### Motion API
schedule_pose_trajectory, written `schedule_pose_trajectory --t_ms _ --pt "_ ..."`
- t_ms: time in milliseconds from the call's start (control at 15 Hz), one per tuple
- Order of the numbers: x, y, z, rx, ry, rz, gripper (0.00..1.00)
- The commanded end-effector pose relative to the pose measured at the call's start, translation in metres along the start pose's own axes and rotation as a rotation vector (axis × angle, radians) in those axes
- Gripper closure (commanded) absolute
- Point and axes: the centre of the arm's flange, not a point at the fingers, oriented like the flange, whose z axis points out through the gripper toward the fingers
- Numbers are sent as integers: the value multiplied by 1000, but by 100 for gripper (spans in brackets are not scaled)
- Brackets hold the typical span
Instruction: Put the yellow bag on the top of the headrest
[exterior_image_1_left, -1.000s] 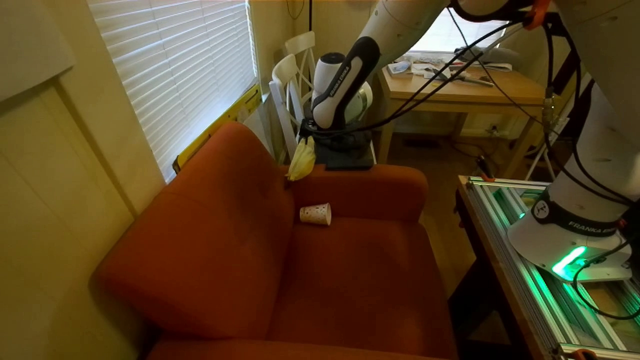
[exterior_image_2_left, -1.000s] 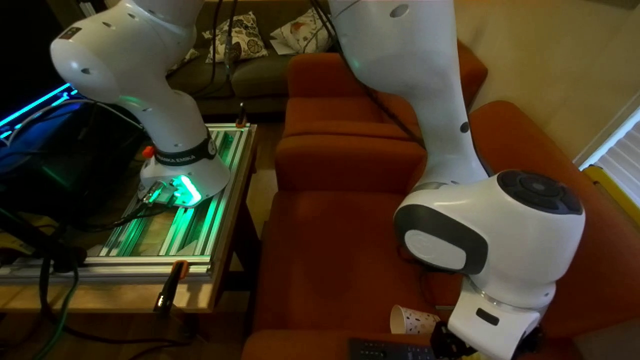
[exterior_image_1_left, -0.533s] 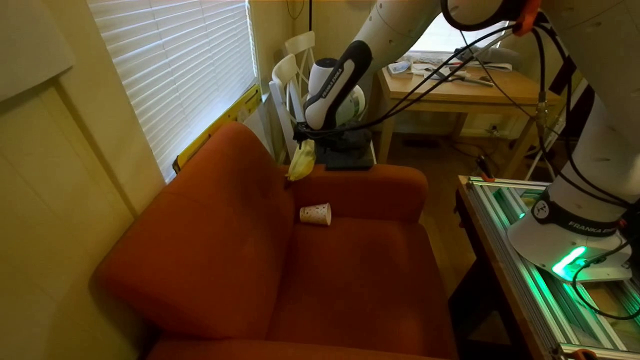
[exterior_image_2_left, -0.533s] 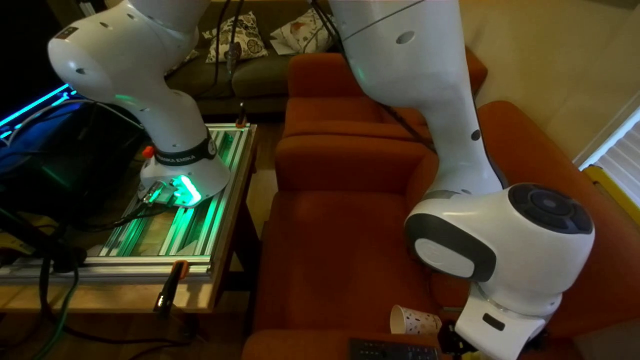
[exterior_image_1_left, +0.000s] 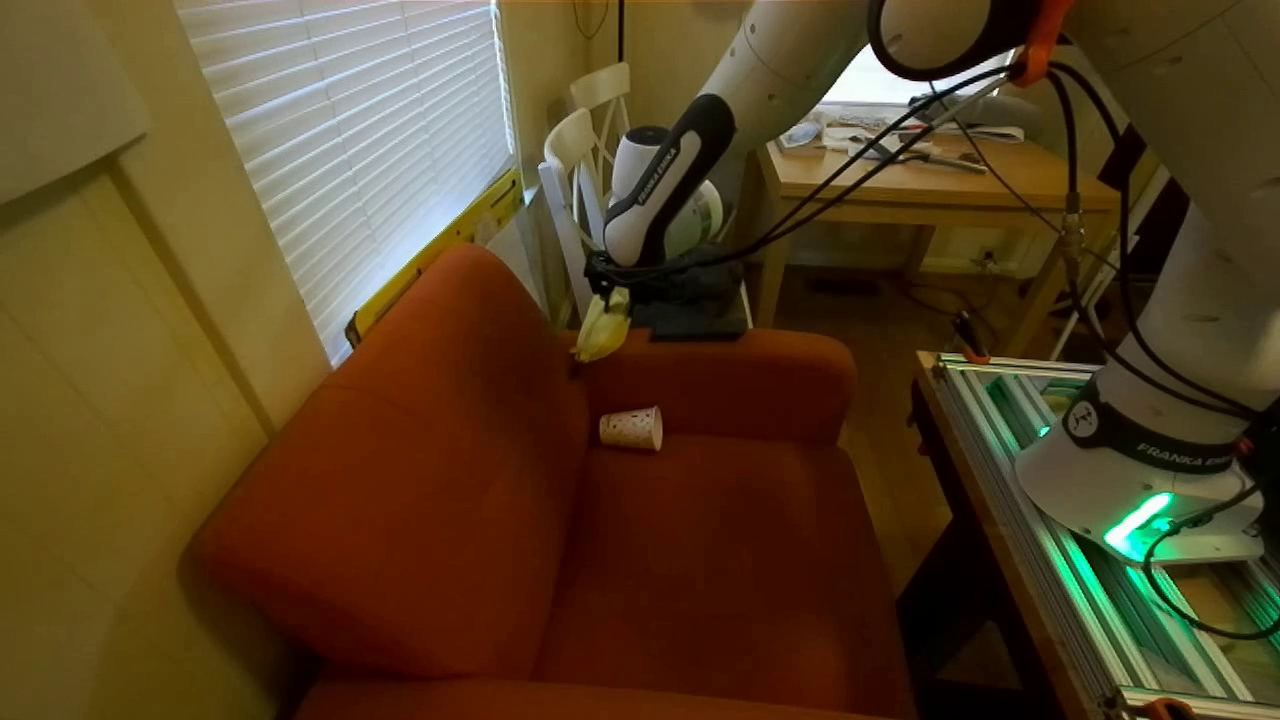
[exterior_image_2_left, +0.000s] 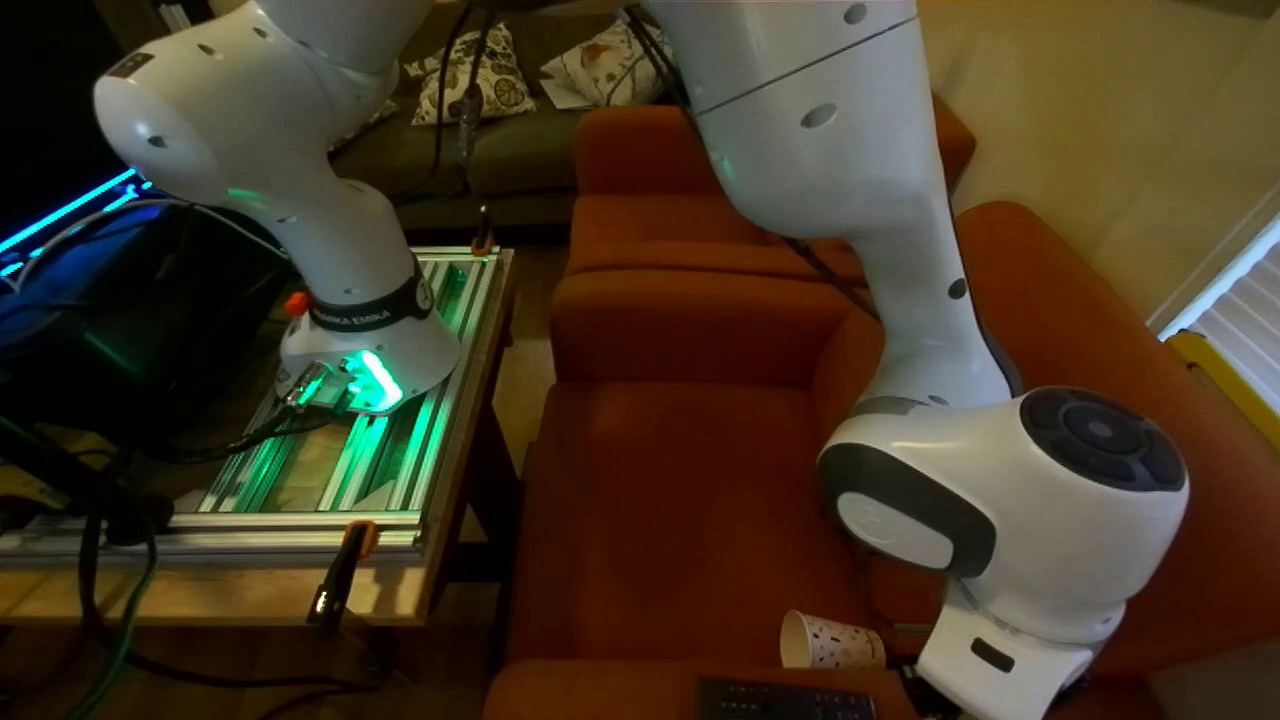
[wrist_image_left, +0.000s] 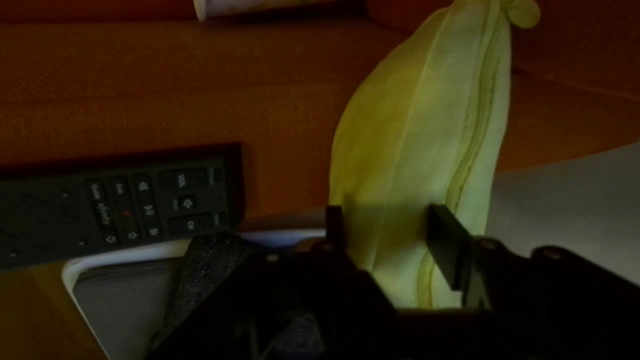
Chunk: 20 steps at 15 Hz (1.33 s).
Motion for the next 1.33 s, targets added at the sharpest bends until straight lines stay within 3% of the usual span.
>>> schedule_pose_trajectory --t_ms 0,133,333,533,1267 --pt "8 -6 10 13 -24 7 84" --pt "10 -6 9 14 -26 6 96" --pt "10 -7 7 14 -34 0 100" --pt "10 -9 0 9 -51 -8 96" --pt "-1 -25 -62 -30 -140 -138 97"
